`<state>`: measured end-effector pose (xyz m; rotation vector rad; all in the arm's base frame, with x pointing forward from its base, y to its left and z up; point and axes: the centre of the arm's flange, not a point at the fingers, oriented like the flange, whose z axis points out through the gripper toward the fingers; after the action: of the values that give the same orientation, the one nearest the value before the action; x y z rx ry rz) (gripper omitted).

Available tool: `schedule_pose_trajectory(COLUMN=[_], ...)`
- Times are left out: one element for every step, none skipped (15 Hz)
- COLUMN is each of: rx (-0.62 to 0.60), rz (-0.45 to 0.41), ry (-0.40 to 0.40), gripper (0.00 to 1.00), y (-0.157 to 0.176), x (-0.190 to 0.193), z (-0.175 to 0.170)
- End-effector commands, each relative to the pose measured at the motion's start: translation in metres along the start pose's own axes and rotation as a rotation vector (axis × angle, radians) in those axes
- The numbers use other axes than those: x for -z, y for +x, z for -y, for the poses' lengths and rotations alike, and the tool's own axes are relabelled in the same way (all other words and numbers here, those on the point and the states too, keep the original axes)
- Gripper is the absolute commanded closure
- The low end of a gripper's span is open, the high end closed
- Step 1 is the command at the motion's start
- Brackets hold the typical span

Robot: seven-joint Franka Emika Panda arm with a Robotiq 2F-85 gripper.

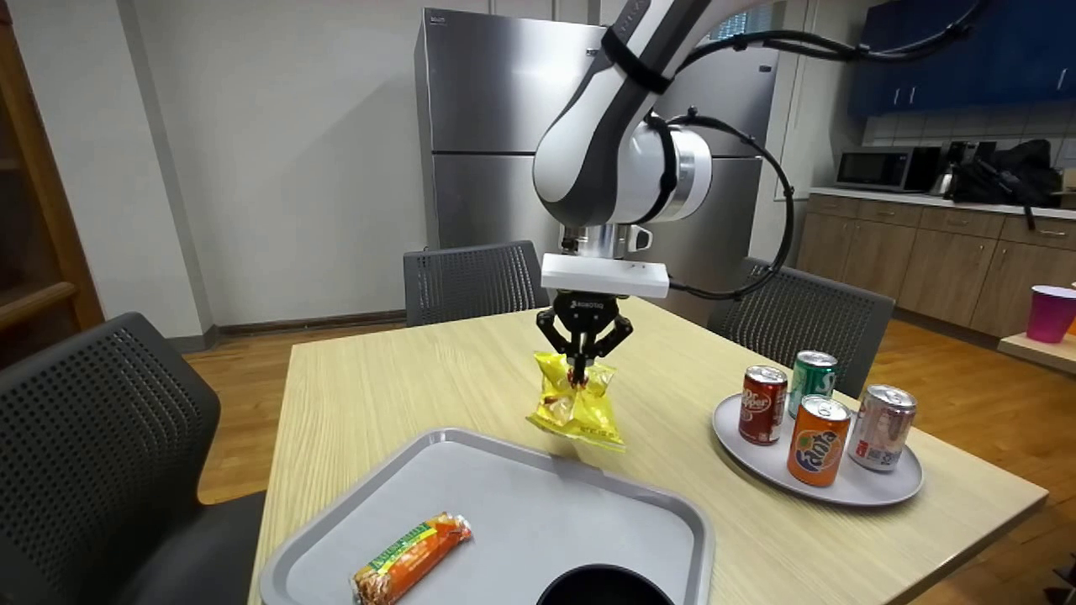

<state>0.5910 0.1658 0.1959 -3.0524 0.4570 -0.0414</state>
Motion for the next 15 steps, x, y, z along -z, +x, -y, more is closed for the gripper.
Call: schedule_pose_trajectory(rx=[-0.071,-0.079,-0.086,-0.091,-0.099,-0.104,-0.108,-0.112,-0.114,-0.117,-0.12,-0.121,-0.125,-0.13,-0.137], rz=[0.016,0.013,0.01,0.008,0.017,0.018,0.021,0.026,0.029,0.034,0.034,0.035,0.034,0.031,0.026], ry=[-0.017,-0.018,-0.02,-0.021,-0.027,-0.029,-0.035,-0.039,-0.046,-0.052,-0.055,-0.058,-0.061,-0.063,-0.064], gripper=[1.0,1.0,1.0,1.0,1.0,1.0,1.0,1.0,1.0,1.0,1.0,1.0,1.0,1.0,1.0], y=[0.006,0.007,0.007,0.007,0.009,0.01,0.01,0.01,0.011,0.011,0.012,0.012,0.014,0.015,0.016], x=[0.004,0.004,0.004,0.004,-0.016,-0.019,-0.024,-0.029,-0.035,-0.04,-0.044,-0.047,-0.049,-0.05,-0.049], z=[0.009,0.009,0.009,0.01,0.007,0.006,0.005,0.003,0.002,0.0,-0.001,-0.002,-0.003,-0.003,-0.004])
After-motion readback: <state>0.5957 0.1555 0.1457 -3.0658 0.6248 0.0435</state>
